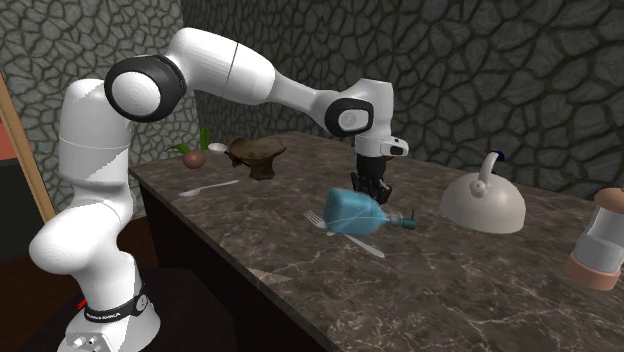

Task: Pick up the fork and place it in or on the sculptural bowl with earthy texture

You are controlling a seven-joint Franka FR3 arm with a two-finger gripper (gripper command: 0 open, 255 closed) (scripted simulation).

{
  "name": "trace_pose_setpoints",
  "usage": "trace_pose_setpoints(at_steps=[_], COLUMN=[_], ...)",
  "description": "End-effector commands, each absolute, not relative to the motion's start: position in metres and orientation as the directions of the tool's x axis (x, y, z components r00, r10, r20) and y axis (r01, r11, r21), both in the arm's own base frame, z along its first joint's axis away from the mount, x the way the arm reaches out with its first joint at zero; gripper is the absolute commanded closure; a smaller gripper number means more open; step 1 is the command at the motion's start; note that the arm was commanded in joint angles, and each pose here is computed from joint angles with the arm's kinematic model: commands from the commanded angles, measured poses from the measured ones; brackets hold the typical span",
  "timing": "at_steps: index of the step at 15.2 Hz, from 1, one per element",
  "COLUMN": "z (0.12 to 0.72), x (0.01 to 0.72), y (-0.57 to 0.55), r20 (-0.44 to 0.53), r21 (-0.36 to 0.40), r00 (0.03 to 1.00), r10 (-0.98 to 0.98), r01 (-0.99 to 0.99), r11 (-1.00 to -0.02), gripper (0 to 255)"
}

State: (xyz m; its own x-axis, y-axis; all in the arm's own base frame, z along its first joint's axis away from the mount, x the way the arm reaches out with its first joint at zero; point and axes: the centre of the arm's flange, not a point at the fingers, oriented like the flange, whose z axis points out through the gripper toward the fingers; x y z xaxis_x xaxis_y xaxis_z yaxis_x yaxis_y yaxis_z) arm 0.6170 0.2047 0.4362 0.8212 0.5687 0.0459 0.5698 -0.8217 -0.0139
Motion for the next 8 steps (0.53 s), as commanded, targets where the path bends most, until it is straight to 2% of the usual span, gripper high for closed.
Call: trace_pose_setpoints(at_steps=[1, 8], z=[0.4341, 0.4392], x=[0.6165, 0.6160], y=[0.2067, 0.2064], r20=[0.043, 0.043], r21=[-0.017, -0.017], r00=[0.820, 0.820], r10=[0.571, 0.571], r01=[0.572, 0.572], r11=[-0.820, -0.820], gripper=[255, 255])
